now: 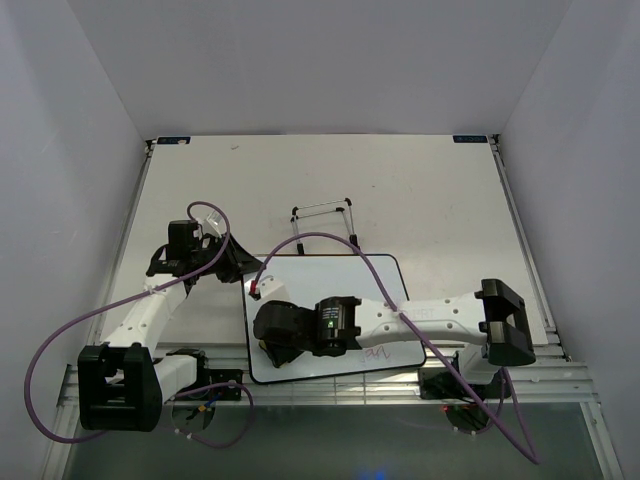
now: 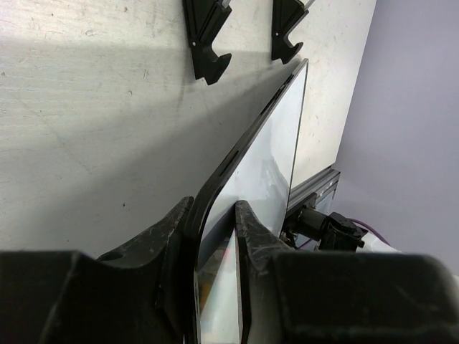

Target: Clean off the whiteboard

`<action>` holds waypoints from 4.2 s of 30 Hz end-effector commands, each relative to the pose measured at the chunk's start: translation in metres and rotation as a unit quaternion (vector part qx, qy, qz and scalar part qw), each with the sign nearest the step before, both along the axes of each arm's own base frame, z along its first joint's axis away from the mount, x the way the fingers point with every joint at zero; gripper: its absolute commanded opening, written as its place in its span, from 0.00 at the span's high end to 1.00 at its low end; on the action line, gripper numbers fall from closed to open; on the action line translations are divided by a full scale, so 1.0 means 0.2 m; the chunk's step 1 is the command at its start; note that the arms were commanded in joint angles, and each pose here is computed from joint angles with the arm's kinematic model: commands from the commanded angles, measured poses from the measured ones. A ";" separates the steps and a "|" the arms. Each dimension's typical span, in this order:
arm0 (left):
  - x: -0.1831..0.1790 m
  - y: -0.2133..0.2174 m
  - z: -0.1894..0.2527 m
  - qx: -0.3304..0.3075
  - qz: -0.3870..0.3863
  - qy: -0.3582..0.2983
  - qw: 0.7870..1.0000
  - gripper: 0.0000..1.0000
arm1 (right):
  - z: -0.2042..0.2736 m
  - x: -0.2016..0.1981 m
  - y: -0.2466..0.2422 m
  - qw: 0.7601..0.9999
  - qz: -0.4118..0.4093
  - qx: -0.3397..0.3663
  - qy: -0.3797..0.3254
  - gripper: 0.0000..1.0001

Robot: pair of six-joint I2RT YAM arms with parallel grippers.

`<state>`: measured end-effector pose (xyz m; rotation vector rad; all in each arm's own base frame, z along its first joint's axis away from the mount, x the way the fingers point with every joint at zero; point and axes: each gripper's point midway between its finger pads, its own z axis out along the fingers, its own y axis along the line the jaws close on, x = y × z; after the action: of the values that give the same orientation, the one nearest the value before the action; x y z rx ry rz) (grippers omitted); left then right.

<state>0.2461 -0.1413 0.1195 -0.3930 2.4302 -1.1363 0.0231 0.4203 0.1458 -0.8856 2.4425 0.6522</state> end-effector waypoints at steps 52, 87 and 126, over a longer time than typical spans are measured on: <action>0.02 0.07 -0.09 0.076 0.011 -0.017 0.997 1.00 | -0.08 -0.11 -0.09 0.998 -0.026 0.050 0.011 0.76; 0.01 0.05 -0.09 0.065 0.001 -0.017 0.998 1.00 | -0.10 -0.08 -0.21 0.993 -0.112 0.032 -0.033 0.75; 0.00 0.03 -0.09 0.057 -0.010 -0.017 0.998 1.00 | -0.65 0.08 -1.33 0.934 -0.353 -0.004 0.061 0.75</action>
<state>0.2483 -0.1503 0.1215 -0.3151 2.4134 -1.1701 0.0396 0.2228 0.0661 0.0431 2.5108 0.7326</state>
